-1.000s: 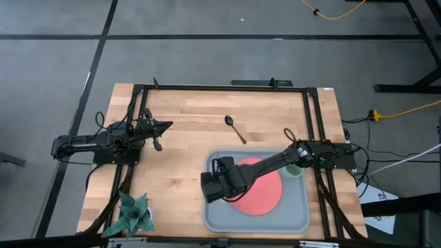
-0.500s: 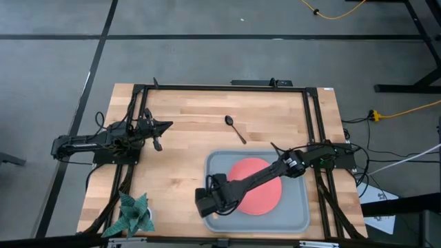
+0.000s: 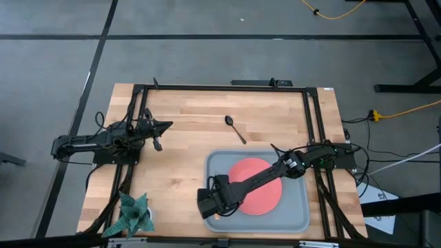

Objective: Pick and place plate/cup/fork/spoon on tray
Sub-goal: Put the fork on the left side of the pink plate on the light blue tray, then put the spoon on the right side of the pink plate on the light blue tray

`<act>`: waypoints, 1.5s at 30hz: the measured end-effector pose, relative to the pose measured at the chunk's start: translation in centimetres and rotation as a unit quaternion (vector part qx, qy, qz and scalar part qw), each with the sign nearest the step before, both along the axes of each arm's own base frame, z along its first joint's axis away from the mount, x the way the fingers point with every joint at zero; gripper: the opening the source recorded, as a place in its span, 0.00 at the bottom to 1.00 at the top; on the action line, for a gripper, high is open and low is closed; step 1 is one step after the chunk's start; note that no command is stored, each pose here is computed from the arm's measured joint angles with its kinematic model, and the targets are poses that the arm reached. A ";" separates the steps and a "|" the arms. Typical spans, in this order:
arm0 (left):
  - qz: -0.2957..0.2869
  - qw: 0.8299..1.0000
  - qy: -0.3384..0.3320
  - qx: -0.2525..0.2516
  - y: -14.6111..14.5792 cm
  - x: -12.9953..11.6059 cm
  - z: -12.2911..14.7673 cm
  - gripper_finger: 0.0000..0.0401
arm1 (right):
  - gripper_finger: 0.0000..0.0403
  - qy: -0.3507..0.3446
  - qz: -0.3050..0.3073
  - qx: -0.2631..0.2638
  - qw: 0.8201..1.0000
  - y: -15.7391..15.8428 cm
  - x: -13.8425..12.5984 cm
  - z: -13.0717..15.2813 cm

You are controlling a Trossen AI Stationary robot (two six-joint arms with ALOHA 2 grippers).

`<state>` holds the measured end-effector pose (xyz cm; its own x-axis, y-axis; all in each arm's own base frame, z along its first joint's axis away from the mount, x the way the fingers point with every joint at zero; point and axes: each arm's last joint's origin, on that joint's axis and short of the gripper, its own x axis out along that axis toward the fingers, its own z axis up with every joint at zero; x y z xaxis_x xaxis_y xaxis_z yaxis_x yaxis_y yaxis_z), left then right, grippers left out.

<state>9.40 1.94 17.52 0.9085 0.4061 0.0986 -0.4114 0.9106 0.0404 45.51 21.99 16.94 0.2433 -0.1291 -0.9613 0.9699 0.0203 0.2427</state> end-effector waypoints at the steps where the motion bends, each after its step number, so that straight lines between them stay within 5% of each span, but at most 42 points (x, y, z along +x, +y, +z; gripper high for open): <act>1: 0.000 1.000 0.000 0.000 0.0 0.0 0.0 0.00 | 0.17 0.001 0.000 -0.001 1.000 0.0 0.0 0.0; 45: 0.000 1.000 0.000 0.000 0.0 0.0 0.0 0.00 | 0.21 0.017 0.033 -0.041 0.998 -0.1 -0.4 -0.5</act>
<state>9.40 1.94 17.52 0.9085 0.4061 0.0984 -0.4114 0.9106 0.0402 45.08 21.92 16.44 0.2205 -0.1930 -0.9561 0.9736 0.1021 0.2040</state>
